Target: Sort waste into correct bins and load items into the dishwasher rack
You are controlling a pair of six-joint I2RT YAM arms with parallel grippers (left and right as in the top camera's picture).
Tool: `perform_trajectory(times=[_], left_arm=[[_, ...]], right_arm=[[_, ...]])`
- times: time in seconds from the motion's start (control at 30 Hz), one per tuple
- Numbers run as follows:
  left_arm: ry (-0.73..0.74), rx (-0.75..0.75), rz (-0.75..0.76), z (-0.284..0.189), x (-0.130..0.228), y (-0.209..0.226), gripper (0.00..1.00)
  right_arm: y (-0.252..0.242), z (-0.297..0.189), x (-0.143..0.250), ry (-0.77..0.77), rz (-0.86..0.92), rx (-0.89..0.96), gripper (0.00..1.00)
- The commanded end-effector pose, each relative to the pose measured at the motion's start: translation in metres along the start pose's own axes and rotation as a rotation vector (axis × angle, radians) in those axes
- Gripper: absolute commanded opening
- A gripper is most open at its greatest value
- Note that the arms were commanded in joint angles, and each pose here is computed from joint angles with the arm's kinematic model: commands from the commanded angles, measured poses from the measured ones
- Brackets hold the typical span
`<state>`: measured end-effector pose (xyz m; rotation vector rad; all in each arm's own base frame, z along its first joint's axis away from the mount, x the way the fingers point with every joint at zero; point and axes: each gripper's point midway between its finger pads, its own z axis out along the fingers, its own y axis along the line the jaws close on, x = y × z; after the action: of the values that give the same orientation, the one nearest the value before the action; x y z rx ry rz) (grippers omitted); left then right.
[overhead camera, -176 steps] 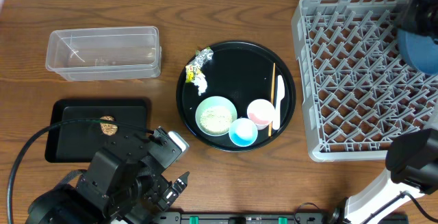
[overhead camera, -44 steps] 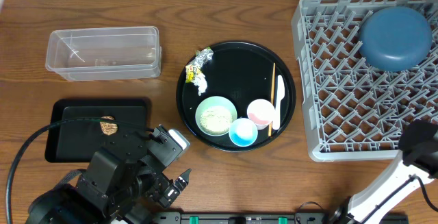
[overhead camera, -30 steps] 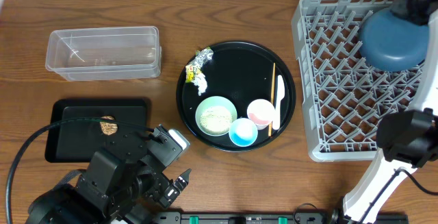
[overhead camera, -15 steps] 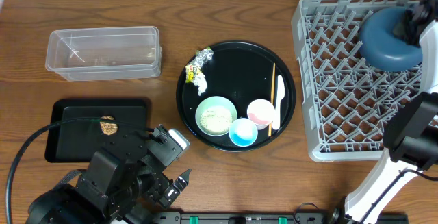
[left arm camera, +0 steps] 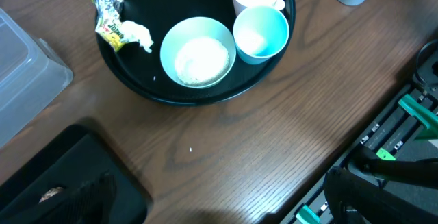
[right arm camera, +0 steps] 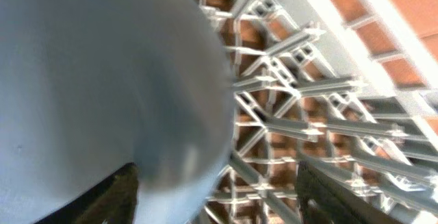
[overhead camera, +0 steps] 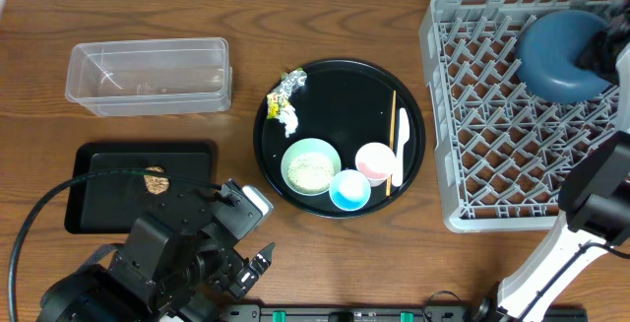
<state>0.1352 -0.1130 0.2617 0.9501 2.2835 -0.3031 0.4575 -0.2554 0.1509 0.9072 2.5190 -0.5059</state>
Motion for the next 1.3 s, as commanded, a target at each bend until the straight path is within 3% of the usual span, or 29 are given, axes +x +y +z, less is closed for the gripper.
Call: perform_trajectory(times=[0.0, 0.23, 0.33, 0.43, 0.57, 0.7, 0.8, 0.87, 0.97, 1.27], left_arm=[[0.003, -0.007, -0.009, 0.001, 0.001, 0.002, 0.98], [0.002, -0.007, -0.009, 0.001, 0.0, 0.002, 0.98], [-0.028, -0.001, -0.019, 0.001, -0.007, 0.001, 0.98], [-0.06, 0.115, -0.078, 0.0, -0.015, -0.018, 0.98], [-0.078, 0.299, -0.083, -0.007, -0.019, -0.049, 0.98], [-0.069, 0.341, -0.094, -0.009, -0.017, -0.056, 0.98], [-0.059, 0.253, -0.17, -0.005, -0.017, -0.041, 0.98], [-0.045, 0.051, -0.312, 0.001, -0.012, -0.007, 0.98], [-0.059, -0.199, -0.469, -0.002, -0.005, 0.036, 0.98], [-0.048, -0.102, -0.554, 0.0, -0.005, 0.02, 0.98]], right_arm=[[-0.012, -0.032, -0.032, -0.079, 0.051, 0.018, 0.74], [-0.003, -0.127, -0.06, -0.136, 0.19, -0.212, 0.99], [0.024, -0.19, -0.06, -0.146, 0.19, -0.493, 0.99], [0.035, -0.248, -0.057, -0.184, 0.164, -0.684, 0.99], [0.019, -0.311, -0.045, -0.267, 0.157, -0.752, 0.99], [0.002, -0.352, -0.02, -0.292, 0.151, -0.766, 0.99], [0.004, -0.372, 0.008, -0.247, 0.117, -0.803, 0.99], [0.011, -0.385, 0.027, -0.215, 0.058, -0.853, 0.99], [0.035, -0.419, 0.051, -0.25, -0.172, -1.021, 0.99], [0.078, -0.454, 0.112, -0.151, -0.379, -1.171, 0.99]])
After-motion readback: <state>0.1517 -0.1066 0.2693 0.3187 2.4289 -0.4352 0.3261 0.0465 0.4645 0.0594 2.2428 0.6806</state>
